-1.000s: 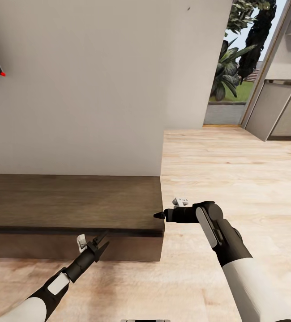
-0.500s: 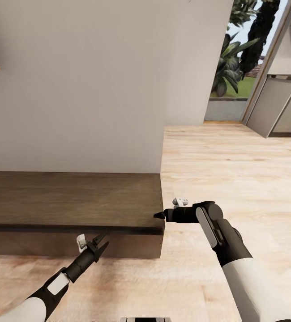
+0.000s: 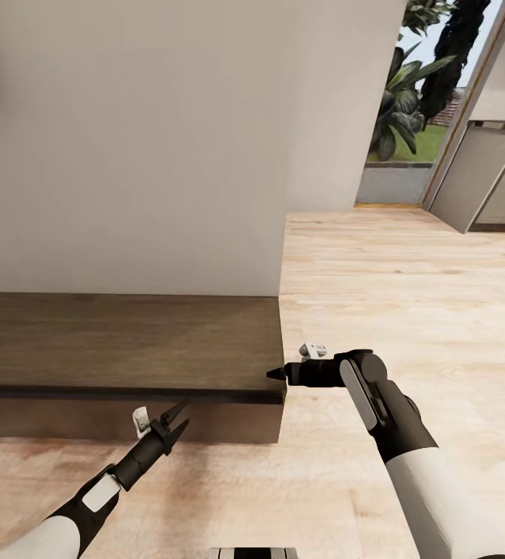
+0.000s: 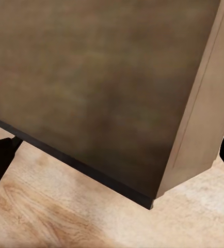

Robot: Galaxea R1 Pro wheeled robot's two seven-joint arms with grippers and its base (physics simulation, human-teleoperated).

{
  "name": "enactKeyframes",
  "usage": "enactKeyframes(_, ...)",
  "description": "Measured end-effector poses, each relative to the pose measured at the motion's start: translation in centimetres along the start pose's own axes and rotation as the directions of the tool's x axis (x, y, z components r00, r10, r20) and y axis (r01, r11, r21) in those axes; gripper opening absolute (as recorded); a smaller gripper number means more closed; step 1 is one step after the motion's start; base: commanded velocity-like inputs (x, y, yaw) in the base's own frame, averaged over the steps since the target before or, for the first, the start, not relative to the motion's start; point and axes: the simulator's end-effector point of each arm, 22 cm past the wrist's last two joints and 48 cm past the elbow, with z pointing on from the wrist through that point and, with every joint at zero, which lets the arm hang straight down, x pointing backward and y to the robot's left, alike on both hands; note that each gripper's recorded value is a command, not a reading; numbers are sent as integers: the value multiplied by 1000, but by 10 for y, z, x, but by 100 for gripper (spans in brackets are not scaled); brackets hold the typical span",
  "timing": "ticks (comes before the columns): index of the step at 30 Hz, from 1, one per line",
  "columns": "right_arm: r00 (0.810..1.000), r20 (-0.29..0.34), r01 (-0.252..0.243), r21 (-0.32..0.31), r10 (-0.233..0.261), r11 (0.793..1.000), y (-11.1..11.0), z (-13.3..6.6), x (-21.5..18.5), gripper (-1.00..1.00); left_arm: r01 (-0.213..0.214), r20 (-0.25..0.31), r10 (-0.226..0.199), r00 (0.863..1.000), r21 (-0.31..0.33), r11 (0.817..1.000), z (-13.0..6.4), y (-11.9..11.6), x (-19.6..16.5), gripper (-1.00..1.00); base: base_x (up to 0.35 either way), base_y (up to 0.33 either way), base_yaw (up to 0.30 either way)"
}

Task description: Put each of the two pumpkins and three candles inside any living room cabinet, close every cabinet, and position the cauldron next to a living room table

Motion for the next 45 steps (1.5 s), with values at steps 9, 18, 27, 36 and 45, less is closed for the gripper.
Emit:
enactKeyframes(9,1000,0,1,0,-1,1000,0,0,0,100,-2,1,2,1000,7,1000,0,-2,0,100,80,0,0)
enactKeyframes(18,1000,0,0,0,0,1000,0,0,0,100,7,-3,-7,1000,4,1000,-2,0,2,100,71,0,0)
enactKeyframes(27,1000,0,0,0,0,1000,0,0,0,100,-6,-10,6,1000,-13,1000,-1,4,3,100,2,0,0)
enactKeyframes(36,1000,0,0,0,0,1000,0,0,0,100,4,-6,-5,1000,-31,1000,-2,8,4,100,0,0,0)
enactKeyframes(45,1000,0,0,0,0,1000,0,0,0,100,4,-8,-4,1000,-31,999,-1,8,4,-100,0,0,0)
